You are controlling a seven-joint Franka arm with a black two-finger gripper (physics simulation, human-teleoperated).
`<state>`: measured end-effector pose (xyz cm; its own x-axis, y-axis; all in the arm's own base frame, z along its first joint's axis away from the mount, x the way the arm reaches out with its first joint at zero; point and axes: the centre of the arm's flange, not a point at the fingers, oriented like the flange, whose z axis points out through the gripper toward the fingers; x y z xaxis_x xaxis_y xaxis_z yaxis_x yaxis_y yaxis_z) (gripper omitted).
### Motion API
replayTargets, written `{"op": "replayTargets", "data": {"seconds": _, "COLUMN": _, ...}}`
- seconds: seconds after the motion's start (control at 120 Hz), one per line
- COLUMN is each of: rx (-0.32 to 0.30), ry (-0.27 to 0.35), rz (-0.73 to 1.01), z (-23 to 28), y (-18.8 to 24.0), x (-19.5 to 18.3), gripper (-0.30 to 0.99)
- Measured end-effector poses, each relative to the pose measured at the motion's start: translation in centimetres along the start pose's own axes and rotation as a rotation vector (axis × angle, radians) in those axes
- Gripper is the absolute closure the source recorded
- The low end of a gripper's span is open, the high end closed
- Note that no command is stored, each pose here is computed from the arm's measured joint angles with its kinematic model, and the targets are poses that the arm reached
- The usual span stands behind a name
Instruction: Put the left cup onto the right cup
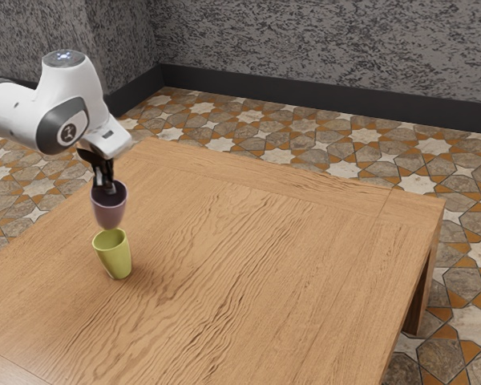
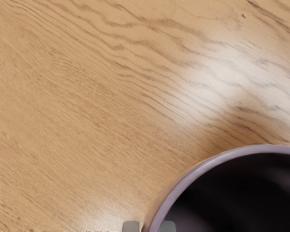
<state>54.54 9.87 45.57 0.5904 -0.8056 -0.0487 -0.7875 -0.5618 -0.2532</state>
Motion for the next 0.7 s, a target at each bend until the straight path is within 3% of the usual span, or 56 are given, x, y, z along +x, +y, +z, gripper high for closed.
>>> {"op": "replayTargets", "data": {"seconds": 0.7, "rx": 0.003, "ry": 0.007, "rz": -0.013, "z": 1.3, "y": 0.5, "x": -0.2, "gripper": 0.79}}
